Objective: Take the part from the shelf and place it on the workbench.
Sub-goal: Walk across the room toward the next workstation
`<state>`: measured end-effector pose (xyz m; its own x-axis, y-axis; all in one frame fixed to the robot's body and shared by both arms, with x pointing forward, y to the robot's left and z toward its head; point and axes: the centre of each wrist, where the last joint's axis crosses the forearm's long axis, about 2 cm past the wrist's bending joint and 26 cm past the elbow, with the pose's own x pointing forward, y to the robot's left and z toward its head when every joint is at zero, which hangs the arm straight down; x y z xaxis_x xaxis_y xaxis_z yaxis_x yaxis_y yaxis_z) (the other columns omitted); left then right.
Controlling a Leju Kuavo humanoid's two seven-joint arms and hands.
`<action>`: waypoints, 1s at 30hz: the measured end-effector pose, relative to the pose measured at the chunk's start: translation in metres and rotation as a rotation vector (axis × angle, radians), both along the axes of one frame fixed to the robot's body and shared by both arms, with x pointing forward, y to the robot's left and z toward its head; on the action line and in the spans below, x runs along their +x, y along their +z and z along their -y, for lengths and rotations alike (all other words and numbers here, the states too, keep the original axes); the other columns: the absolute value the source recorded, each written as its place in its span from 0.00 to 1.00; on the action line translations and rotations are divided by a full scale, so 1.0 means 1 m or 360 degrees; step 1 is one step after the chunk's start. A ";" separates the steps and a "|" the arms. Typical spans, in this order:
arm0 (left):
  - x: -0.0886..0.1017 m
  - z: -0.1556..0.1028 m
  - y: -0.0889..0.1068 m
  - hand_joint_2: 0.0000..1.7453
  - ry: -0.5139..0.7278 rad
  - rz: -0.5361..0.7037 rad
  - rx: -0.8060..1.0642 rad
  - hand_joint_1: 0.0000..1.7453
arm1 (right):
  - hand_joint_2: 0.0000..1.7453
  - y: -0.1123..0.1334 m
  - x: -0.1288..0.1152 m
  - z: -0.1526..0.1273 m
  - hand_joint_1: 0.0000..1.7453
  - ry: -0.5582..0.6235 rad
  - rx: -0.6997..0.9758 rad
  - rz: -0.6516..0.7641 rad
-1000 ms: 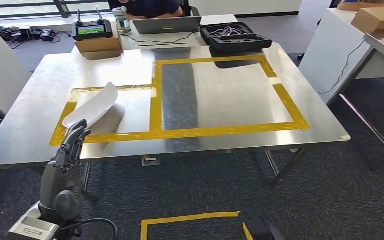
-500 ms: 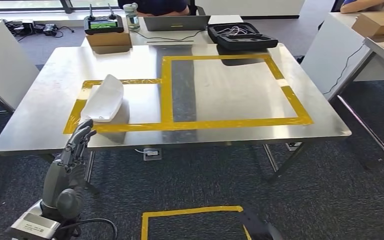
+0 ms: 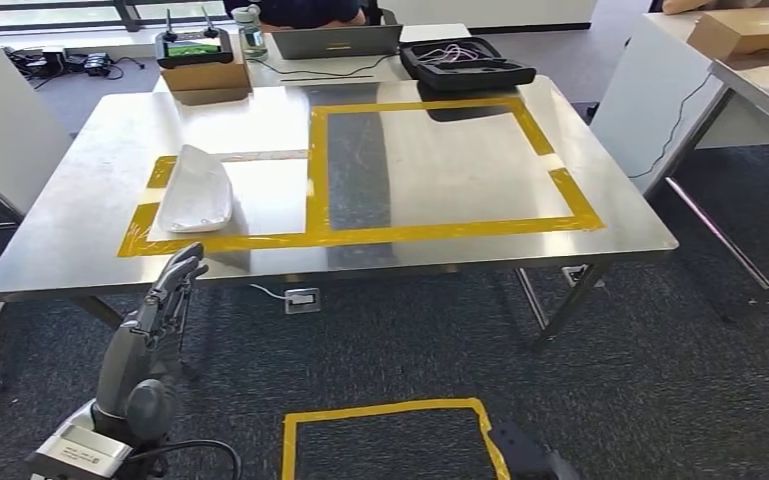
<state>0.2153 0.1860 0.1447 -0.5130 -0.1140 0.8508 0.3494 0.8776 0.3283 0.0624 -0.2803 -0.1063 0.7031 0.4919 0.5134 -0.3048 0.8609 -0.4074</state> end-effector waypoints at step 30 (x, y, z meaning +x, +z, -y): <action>-0.001 -0.003 -0.007 0.00 0.0090 0.0014 -0.0024 0.00 | 0.00 0.003 0.018 -0.003 0.00 0.0087 0.0050 -0.0004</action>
<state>0.2142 0.1886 0.1380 -0.5136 -0.1301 0.8481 0.2963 0.9007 0.3177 0.0800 -0.2771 -0.1034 0.6769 0.5134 0.5275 -0.3526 0.8552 -0.3799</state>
